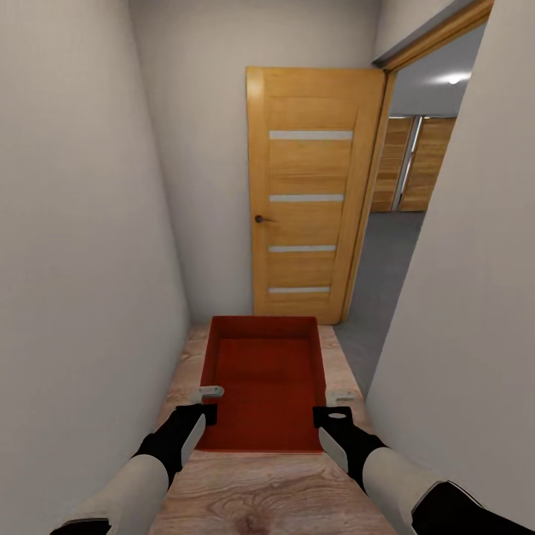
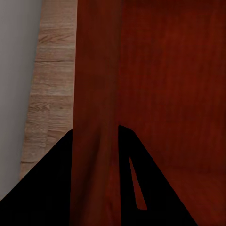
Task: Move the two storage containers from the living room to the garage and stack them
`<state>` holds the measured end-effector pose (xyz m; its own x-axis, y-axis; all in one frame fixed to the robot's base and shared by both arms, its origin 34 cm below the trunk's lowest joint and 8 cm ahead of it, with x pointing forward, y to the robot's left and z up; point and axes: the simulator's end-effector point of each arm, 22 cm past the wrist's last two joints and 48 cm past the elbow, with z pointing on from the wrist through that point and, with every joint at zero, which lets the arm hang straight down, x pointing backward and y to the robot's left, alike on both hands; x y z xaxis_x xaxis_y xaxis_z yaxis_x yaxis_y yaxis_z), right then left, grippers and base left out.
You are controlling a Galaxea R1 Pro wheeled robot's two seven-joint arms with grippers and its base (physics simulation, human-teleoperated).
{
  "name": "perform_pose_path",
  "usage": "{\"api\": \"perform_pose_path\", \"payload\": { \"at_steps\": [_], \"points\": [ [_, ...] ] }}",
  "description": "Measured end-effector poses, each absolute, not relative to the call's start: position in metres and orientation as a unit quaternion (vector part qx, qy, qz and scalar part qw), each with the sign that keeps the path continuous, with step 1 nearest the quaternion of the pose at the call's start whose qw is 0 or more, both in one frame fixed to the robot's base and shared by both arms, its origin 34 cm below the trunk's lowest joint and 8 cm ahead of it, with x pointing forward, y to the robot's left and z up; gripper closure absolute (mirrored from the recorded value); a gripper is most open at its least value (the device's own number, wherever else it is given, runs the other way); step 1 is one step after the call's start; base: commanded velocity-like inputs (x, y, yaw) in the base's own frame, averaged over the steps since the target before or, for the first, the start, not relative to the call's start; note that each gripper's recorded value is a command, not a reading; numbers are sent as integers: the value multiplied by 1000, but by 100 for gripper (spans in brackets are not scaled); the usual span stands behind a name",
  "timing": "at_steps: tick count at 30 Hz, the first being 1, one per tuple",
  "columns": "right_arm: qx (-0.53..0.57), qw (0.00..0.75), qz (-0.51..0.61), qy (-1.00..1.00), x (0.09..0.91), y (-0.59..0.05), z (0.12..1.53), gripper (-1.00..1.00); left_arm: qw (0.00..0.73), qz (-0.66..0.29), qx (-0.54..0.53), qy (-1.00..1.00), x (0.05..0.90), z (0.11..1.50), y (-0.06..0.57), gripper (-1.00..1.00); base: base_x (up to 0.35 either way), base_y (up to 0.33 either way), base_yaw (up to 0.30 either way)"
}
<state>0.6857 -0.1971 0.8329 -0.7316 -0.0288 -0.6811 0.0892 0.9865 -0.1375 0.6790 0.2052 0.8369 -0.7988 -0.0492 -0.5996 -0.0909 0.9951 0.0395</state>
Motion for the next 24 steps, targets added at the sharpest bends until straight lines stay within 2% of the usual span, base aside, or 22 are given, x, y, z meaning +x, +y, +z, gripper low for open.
{"api": "perform_pose_path", "payload": {
  "at_steps": [24],
  "points": [
    [16, 366, -81, 927, 686, -197, 833, 100, 315, 33, -37, 948, 679, 837, 205, 100, 322, 0, 0]
  ]
}}
